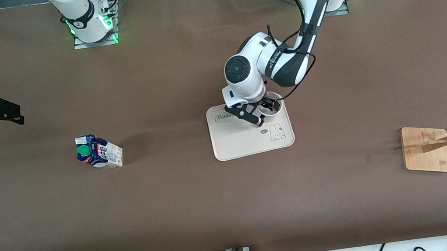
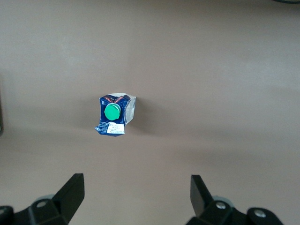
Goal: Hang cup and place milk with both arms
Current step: 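Grasp the white mug by its black handle with the left gripper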
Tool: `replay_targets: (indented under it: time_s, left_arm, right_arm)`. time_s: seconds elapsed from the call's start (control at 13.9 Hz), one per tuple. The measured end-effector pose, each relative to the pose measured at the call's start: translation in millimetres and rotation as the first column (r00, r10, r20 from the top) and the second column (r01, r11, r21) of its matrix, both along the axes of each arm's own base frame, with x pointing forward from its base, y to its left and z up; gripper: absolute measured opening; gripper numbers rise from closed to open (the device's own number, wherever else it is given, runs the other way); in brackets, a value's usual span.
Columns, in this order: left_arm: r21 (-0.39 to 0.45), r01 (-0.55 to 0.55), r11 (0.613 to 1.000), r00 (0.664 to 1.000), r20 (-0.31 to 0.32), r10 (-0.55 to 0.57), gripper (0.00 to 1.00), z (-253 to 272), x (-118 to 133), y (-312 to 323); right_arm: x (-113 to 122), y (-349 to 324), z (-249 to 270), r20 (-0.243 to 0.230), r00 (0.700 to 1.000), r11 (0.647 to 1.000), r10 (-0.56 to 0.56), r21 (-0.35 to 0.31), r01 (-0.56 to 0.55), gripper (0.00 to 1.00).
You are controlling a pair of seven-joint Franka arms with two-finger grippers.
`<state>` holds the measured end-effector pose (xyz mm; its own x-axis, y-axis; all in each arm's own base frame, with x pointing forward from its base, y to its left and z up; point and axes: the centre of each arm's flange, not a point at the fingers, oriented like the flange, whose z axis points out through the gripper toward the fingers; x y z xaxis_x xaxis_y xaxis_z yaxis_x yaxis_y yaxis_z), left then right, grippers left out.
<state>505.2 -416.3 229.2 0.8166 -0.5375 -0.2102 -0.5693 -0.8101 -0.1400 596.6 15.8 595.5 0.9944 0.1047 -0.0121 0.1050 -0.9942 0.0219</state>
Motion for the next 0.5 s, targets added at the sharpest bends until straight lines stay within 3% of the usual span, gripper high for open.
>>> replay_targets:
  time_s: [0.14,0.5]
  left_arm:
    - [0.002,-0.004,1.0,1.0,0.002,0.004,0.89,0.1,1.7,2.1]
    - [0.003,-0.006,1.0,1.0,0.002,0.006,0.36,0.1,2.6,3.2]
  right_arm:
    - [0.1,0.0,0.0,0.0,1.0,1.0,0.0,0.0,0.0,1.0]
    - [0.0,0.0,0.0,0.0,1.0,1.0,0.0,0.0,0.0,1.0]
